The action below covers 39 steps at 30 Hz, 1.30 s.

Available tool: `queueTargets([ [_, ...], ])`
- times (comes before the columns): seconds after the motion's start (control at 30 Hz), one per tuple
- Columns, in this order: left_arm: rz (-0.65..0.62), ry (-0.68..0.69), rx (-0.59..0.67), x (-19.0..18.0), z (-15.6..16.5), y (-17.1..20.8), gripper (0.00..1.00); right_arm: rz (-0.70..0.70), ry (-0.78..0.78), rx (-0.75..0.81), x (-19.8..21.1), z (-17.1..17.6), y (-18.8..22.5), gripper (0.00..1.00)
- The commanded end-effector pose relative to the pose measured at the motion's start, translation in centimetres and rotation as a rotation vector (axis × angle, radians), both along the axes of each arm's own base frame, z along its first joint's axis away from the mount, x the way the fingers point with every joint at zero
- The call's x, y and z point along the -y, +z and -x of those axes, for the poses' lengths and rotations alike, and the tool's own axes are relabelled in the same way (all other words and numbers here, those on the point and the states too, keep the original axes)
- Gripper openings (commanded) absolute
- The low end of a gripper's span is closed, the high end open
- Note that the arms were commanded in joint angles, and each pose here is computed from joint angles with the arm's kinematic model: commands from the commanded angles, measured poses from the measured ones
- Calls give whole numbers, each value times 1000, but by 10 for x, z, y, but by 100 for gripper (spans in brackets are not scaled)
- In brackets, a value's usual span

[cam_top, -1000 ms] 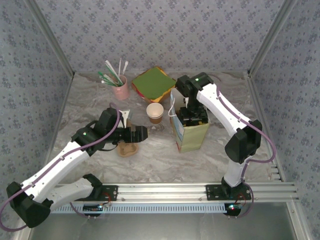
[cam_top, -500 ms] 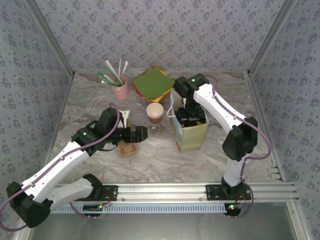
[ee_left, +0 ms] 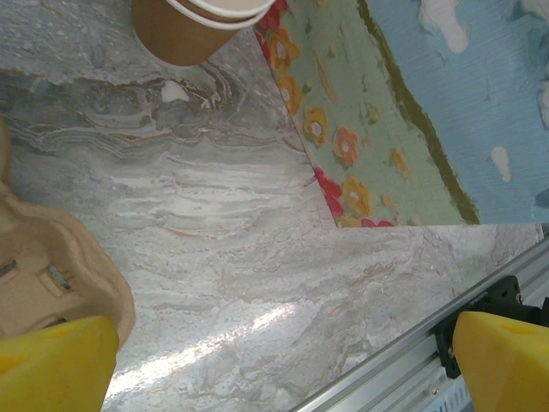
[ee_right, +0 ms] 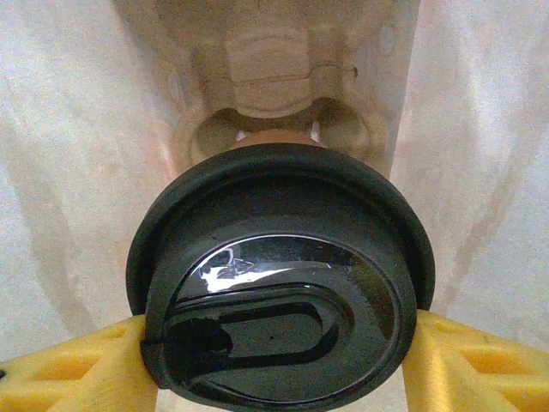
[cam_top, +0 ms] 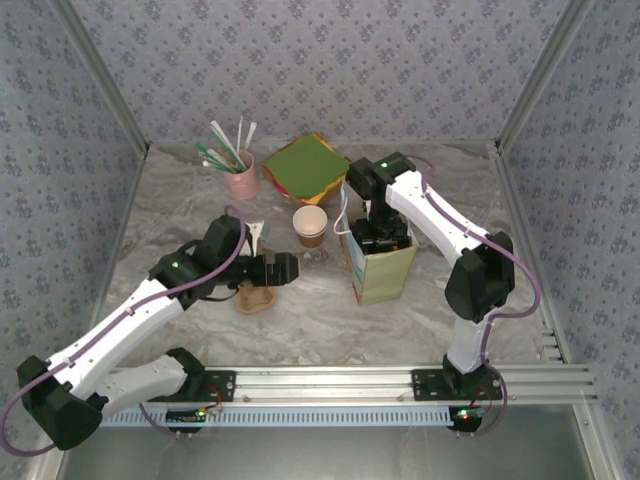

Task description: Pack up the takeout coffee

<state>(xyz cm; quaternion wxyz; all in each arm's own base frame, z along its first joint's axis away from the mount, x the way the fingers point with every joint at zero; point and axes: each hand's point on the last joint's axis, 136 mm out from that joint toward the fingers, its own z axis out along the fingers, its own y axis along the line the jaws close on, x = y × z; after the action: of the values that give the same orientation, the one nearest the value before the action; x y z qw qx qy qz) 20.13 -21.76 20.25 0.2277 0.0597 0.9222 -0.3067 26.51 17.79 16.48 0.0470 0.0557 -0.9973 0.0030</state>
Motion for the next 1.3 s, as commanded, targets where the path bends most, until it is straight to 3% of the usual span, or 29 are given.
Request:
queueTargets([
  [0.0,63,-34,34,17,-2,24,100,-5,-12,11,4,3,7,67],
  [0.3,60,-67,43,34,-2,24,100,0,-10,8,6,4,8,67],
  [1.27,49,-70,46,39,-2,22,100,5,-11,15,12,0,8,67],
])
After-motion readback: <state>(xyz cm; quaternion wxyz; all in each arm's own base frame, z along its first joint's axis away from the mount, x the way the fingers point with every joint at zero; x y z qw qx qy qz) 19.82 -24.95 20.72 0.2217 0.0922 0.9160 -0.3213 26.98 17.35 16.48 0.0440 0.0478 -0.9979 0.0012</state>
